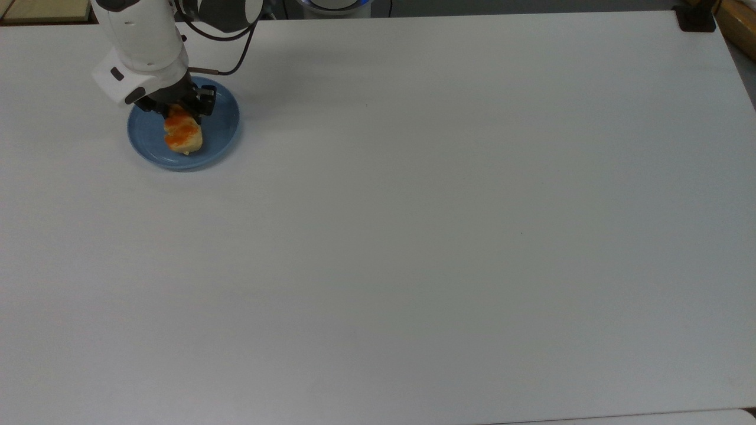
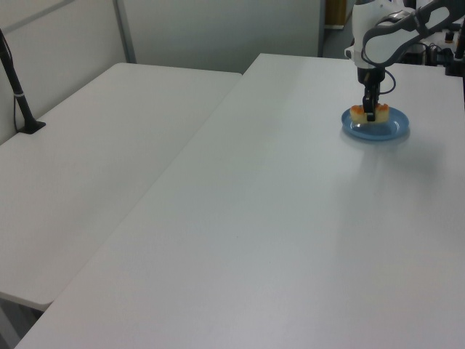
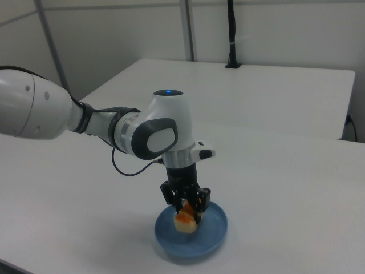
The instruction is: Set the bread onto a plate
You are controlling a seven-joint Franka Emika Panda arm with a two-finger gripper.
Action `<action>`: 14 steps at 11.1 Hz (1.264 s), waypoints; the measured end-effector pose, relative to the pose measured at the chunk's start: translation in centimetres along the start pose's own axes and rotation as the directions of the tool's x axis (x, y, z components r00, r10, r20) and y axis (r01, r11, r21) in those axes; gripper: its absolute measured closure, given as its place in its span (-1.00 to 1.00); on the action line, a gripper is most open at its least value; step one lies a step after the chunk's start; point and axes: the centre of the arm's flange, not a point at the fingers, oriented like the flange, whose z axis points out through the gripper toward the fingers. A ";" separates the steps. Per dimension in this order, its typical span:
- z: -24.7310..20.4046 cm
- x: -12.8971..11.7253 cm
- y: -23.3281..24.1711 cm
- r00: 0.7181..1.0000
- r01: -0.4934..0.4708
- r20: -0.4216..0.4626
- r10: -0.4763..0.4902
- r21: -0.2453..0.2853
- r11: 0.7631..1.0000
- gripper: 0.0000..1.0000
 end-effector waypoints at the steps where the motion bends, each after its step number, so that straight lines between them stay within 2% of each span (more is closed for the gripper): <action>1: 0.3 0.1 0.0 1.000 0.000 0.002 0.000 -0.001 1.000 -0.28; 3: 0.5 0.2 0.0 1.000 0.001 0.001 -0.001 -0.003 1.000 -0.90; 4: 0.5 0.2 0.0 1.000 0.001 0.001 -0.001 -0.003 1.000 -1.00; 7: 0.2 0.3 0.0 1.000 0.000 -0.005 0.000 -0.005 1.000 -1.00; 9: -1.7 0.5 0.4 0.999 -0.007 -0.038 0.006 -0.011 1.000 -1.00; 12: -10.5 0.2 1.1 0.995 -0.050 -0.086 0.054 0.049 0.998 -1.00; 14: -16.4 0.3 0.3 0.989 -0.075 -0.127 0.082 0.056 0.996 -1.00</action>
